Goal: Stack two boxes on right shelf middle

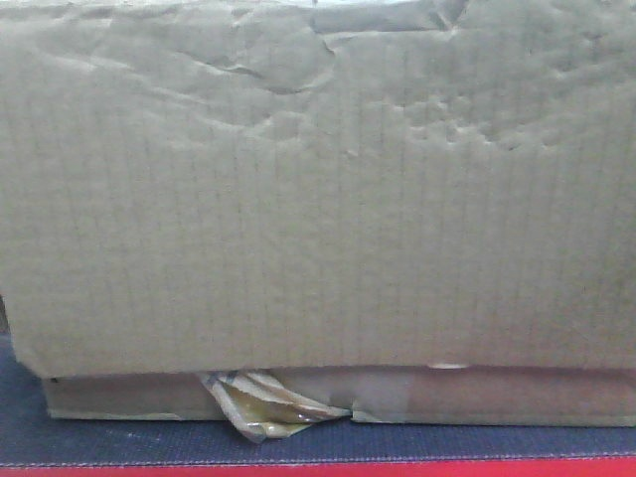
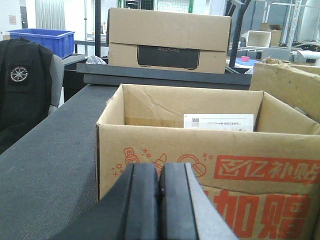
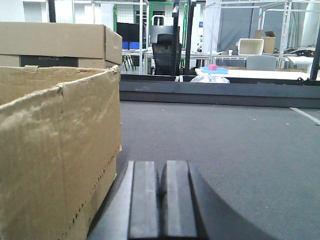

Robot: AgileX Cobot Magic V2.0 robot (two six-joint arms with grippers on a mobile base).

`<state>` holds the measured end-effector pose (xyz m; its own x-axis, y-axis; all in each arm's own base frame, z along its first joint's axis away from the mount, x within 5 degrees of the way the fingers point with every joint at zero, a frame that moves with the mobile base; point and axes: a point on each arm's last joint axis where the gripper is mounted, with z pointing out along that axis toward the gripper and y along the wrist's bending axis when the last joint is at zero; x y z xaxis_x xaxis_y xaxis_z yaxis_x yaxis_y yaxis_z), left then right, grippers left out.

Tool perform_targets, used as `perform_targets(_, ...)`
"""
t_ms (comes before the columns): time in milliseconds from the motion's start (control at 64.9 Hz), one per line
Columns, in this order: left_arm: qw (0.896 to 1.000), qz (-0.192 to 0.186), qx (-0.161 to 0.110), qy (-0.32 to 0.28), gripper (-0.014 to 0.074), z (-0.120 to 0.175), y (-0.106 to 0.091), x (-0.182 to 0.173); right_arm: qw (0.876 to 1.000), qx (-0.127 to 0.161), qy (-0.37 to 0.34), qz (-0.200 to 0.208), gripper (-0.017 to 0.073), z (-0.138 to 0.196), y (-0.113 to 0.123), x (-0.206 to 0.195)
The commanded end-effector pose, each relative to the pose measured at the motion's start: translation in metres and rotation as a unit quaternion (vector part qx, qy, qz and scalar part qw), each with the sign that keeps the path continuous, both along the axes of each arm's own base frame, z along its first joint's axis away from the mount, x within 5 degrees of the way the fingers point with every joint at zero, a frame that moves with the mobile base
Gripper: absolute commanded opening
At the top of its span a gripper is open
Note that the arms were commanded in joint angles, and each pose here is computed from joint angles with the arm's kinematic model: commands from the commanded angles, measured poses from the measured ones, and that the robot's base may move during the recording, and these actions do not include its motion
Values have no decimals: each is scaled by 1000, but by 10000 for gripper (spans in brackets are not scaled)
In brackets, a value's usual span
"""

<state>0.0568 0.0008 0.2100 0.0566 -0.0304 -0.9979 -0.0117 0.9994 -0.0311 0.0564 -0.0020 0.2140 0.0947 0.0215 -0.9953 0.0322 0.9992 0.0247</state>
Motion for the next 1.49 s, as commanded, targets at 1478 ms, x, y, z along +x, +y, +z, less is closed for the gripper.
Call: perform_targets(1478,989,32,12,142,-111,128,6,-9,1000,0,-12,-2,-162,2,0,-1)
